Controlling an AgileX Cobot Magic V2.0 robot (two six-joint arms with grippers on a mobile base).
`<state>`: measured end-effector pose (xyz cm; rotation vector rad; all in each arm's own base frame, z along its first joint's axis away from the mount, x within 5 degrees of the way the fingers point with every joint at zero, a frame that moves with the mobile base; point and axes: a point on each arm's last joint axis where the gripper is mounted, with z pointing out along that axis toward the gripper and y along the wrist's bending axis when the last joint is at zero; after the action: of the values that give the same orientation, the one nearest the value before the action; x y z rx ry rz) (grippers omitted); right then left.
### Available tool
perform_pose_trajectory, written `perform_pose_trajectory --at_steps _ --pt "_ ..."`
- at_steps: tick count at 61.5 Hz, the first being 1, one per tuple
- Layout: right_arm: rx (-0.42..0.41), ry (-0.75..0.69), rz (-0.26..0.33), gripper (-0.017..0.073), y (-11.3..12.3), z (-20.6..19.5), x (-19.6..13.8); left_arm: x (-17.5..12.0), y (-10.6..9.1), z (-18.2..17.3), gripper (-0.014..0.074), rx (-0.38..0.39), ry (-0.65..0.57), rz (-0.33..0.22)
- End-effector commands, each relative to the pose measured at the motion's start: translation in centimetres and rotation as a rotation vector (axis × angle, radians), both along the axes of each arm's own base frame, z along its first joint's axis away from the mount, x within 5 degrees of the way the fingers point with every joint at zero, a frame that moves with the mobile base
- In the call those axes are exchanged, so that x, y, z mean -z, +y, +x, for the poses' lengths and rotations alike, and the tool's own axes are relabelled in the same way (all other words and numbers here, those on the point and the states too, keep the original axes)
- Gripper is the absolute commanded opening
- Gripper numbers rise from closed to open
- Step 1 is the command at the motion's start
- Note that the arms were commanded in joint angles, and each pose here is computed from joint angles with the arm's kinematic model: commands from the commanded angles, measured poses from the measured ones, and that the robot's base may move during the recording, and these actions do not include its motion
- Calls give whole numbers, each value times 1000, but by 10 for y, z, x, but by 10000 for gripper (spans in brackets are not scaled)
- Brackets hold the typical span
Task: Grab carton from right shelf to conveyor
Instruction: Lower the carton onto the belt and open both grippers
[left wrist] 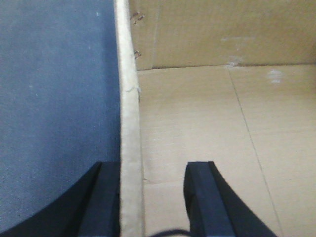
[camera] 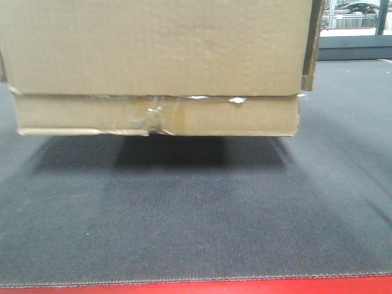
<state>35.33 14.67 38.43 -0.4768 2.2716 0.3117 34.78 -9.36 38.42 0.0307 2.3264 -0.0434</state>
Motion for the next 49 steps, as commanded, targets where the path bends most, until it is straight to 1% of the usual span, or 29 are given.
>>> perform_pose_trajectory --at_steps 1,2,3,5,6,12,13,14,19,27,31,36,39,43,44,47,49 --pt "-6 -90 10 94 1 5 -7 -1 -7 4 143 37 -24 -32" --pt "-6 -90 10 127 1 5 -7 0 -7 4 172 37 -21 -31" --pt "-6 -90 10 179 1 5 -7 0 -7 4 203 37 -21 -31" --pt "-5 -90 9 254 0 5 -7 1 -7 5 288 38 -19 -29" --pt "-5 -90 9 312 0 5 -7 1 -7 5 344 39 -22 -30" --pt "-5 -90 9 540 0 5 -7 -3 -7 4 594 42 -37 -30" --pt "-5 -90 9 565 0 5 -7 -4 -6 3 631 44 -40 -28" --pt "-5 -90 9 580 0 5 -7 -6 -6 2 618 45 -45 -28" --pt "-6 -88 9 568 -1 2 -10 -14 -5 -3 567 51 -69 -28" --pt "-7 -116 19 558 -4 -7 -23 -35 1 -17 561 50 -128 -35" --pt "-6 -143 29 558 -7 -15 -34 -47 5 -28 561 61 -160 -26" --pt "-3 -184 45 517 -13 -27 -49 -63 11 -43 559 86 -202 2" --pt "4 -210 54 454 -18 -35 -60 -70 15 -51 550 93 -219 19" --pt "17 -230 59 331 -27 -44 -70 -78 25 -63 520 87 -235 39" --pt "24 -237 60 283 -31 -48 -74 -81 28 -67 503 85 -241 44" --pt "42 -249 62 183 -40 -55 -82 -83 37 -73 452 61 -247 49" --pt "58 -254 61 101 -47 -59 -85 -83 45 -78 394 40 -250 54"
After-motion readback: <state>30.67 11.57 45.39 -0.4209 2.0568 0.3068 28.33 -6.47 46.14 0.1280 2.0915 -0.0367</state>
